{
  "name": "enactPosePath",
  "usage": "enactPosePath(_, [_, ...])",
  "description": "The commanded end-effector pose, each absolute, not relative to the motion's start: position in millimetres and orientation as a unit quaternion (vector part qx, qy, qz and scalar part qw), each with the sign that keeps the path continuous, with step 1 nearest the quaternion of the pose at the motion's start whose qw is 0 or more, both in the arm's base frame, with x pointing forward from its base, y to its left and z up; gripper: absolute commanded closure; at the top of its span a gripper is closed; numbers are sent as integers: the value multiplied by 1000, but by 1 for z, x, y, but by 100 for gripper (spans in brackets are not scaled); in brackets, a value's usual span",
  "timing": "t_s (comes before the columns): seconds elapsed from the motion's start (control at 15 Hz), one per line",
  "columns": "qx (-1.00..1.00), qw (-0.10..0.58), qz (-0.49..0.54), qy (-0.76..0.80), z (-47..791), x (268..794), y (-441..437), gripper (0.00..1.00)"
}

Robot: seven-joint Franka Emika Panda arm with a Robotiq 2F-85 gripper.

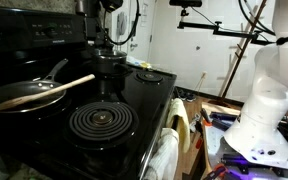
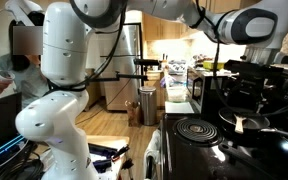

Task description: Take the wooden spoon from the black pan and place it at the left of the stove

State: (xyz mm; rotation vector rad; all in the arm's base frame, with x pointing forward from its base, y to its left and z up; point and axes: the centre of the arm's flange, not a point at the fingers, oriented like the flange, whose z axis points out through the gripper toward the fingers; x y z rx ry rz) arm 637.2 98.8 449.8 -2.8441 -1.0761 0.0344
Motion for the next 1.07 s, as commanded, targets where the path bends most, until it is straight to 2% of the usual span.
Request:
enactPosePath(0.0, [-934,42,-4,-355,433,643,108,0])
enactPosePath(0.33, [-918,48,-12,-393,410,653,114,0])
enactPosePath(1.0, [-865,27,34,-499,357,667,119,0])
